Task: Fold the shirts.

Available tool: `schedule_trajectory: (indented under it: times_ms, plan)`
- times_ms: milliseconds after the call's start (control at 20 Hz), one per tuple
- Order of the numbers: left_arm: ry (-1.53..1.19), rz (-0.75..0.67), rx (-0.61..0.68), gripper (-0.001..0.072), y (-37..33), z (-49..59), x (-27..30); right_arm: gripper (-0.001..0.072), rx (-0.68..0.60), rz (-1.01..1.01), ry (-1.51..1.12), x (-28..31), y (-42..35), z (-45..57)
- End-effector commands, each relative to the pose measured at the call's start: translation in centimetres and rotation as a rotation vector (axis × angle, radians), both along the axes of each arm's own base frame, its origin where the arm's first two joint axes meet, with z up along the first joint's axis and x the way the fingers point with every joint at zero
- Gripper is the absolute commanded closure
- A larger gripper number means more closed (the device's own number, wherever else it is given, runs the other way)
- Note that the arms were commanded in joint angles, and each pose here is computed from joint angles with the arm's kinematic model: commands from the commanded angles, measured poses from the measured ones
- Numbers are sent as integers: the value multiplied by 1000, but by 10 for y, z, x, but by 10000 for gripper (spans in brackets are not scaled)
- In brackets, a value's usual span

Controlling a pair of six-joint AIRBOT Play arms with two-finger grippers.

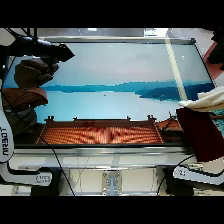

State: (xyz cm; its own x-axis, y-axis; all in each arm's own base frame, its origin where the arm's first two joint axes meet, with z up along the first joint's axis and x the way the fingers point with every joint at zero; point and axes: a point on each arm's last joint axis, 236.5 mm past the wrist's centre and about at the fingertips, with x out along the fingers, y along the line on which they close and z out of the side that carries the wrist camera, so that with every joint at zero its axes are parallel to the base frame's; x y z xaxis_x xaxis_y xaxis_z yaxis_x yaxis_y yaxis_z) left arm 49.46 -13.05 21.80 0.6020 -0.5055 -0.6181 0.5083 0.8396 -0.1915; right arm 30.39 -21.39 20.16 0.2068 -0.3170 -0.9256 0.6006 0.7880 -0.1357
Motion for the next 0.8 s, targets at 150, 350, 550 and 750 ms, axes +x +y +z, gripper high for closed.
schedule_trajectory:
  times_ms: [150, 350, 550, 750]
  plan:
    - [19, -5, -50, 89, -8, 4, -3, 682, 132, -174, 437, -120, -19, -106]
    - [35, 7, -78, 88, -10, 5, -4, 682, 180, -137, 567, -149, -6, -187]
    - [36, 2, -92, 89, -13, 6, -5, 657, 166, -151, 595, -169, 2, -249]
    - [35, 4, -87, 89, -12, 6, -4, 219, 120, -205, 614, -179, -4, -233]
